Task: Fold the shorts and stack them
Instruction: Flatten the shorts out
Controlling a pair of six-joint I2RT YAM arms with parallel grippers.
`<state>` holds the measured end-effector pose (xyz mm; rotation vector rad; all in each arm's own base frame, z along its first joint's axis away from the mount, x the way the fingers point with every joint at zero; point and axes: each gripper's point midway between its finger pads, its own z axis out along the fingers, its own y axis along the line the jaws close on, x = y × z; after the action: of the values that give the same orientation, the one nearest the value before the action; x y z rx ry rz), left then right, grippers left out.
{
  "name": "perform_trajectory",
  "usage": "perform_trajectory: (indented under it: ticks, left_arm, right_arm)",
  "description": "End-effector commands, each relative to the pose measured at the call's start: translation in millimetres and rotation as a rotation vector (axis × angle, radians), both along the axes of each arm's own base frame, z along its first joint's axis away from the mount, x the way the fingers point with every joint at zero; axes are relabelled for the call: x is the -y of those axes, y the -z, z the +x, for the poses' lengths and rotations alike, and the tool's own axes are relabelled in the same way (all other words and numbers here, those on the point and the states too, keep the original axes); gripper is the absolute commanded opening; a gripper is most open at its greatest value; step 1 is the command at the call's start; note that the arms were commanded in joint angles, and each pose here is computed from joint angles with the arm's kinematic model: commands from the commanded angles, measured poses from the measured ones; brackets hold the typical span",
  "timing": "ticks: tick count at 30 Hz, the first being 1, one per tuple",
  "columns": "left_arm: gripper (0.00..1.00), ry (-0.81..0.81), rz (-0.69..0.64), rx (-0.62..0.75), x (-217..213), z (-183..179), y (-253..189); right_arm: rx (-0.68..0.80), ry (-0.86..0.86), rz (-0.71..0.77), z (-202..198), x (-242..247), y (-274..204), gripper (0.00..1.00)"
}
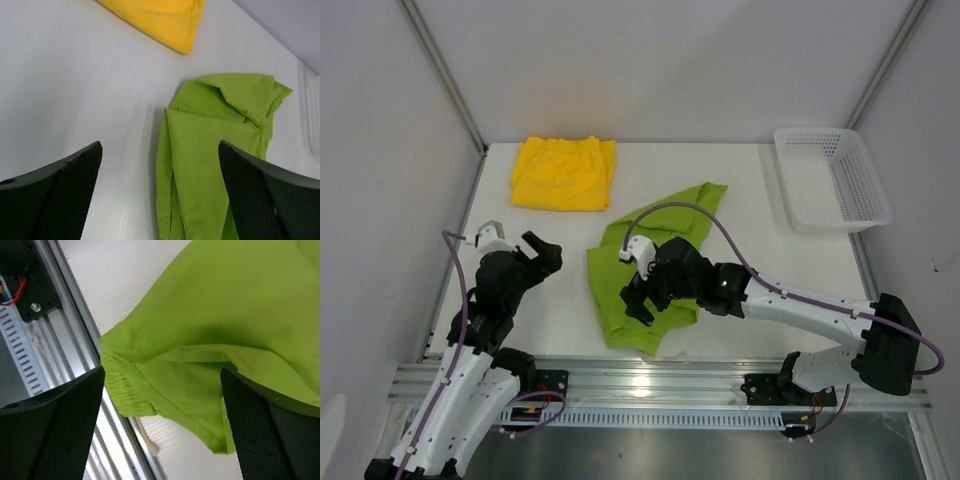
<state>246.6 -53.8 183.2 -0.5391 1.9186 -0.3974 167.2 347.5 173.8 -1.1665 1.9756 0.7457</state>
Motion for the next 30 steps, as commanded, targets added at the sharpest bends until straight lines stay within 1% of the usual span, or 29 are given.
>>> perform_trajectory:
  ticks: [1,2,4,6,8,12,14,15,16,18,19,21,22,24,25,26,27,28,29,30]
  left_arm:
    - [0.99,-0.112,-0.028,0.031,-16.7,-2.6,-22.0]
    - [0.99,-0.119,-0.025,0.029,-18.3,-3.7,-22.2]
    - [0.99,-0.142,-0.016,0.016,-23.0,-6.6,-23.2]
    - [0.99,-0.156,-0.006,0.001,-25.9,-8.2,-21.6]
    - [0.99,-0.161,0.002,-0.013,-27.9,-11.5,-21.3]
    - [0.99,-0.19,0.01,-0.027,-34.1,-17.5,-23.1]
    - [0.99,-0.193,0.017,-0.03,-35.9,-20.9,-22.8]
    - [0.99,-0.192,0.021,-0.03,-36.6,-21.8,-23.1]
    - [0.99,-0.194,0.022,-0.024,-37.5,-23.2,-23.9]
    - [0.99,-0.194,0.025,-0.027,-38.2,-25.5,-22.8]
    - [0.99,-0.193,0.023,-0.027,-38.0,-26.0,-22.5]
    - [0.99,-0.184,0.012,-0.015,-36.2,-26.8,-24.7]
    - [0.99,-0.181,0.011,-0.016,-35.7,-26.9,-24.0]
    - [0.99,-0.175,0.008,-0.008,-34.7,-26.8,-25.7]
    - [0.99,-0.172,0.006,-0.006,-33.9,-26.0,-25.9]
    - [0.99,-0.168,0.005,-0.003,-33.2,-25.3,-26.5]
    - [0.99,-0.156,0.006,-0.005,-31.3,-24.5,-26.3]
    - [0.99,-0.152,0.004,-0.003,-30.2,-23.7,-26.6]
    - [0.99,-0.15,0.005,-0.004,-29.8,-22.9,-26.2]
    - [0.99,-0.142,0.005,-0.011,-28.3,-22.3,-24.5]
  right_arm:
    - [0.13,0.011,0.033,14.1,-22.7,-7.0,0.98]
    - [0.137,-0.014,0.029,4.7,-30.8,-4.3,0.99]
    - [0.177,-0.005,0.002,5.3,-40.4,4.0,0.99]
    - [0.196,-0.051,-0.001,-7.9,-53.5,7.6,0.99]
    - [0.191,-0.091,-0.012,-17.9,-65.3,14.2,1.0]
    - [0.187,-0.119,-0.053,-30.2,-80.8,28.9,0.99]
    - [0.204,-0.103,-0.087,-28.9,-83.2,36.0,0.88]
    - [0.208,-0.099,-0.111,-29.9,-85.2,42.8,0.79]
    - [0.213,-0.086,-0.126,-27.2,-84.4,45.3,0.51]
    - [0.242,-0.026,-0.15,-15.8,-81.5,44.2,0.23]
    - [0.248,0.01,-0.147,-7.6,-78.1,40.0,0.01]
    - [0.245,0.068,-0.103,7.5,-71.9,22.3,0.0]
    - [0.235,0.137,-0.034,27.7,-59.4,-4.3,0.0]
    - [0.228,0.23,0.058,55.0,-38.8,-39.0,0.0]
    - [0.238,0.312,0.142,70.5,-16.3,-71.4,0.0]
    - [0.209,0.495,0.204,113.6,24.5,-85.9,0.0]
    - [0.198,0.6,0.252,132.9,52.0,-97.0,0.0]
    - [0.204,0.724,0.303,146.7,91.0,-110.1,0.0]
    - [0.156,0.965,0.34,176.6,152.1,-106.6,0.0]
    - [0.149,1.069,0.366,185.3,183.2,-107.4,0.0]
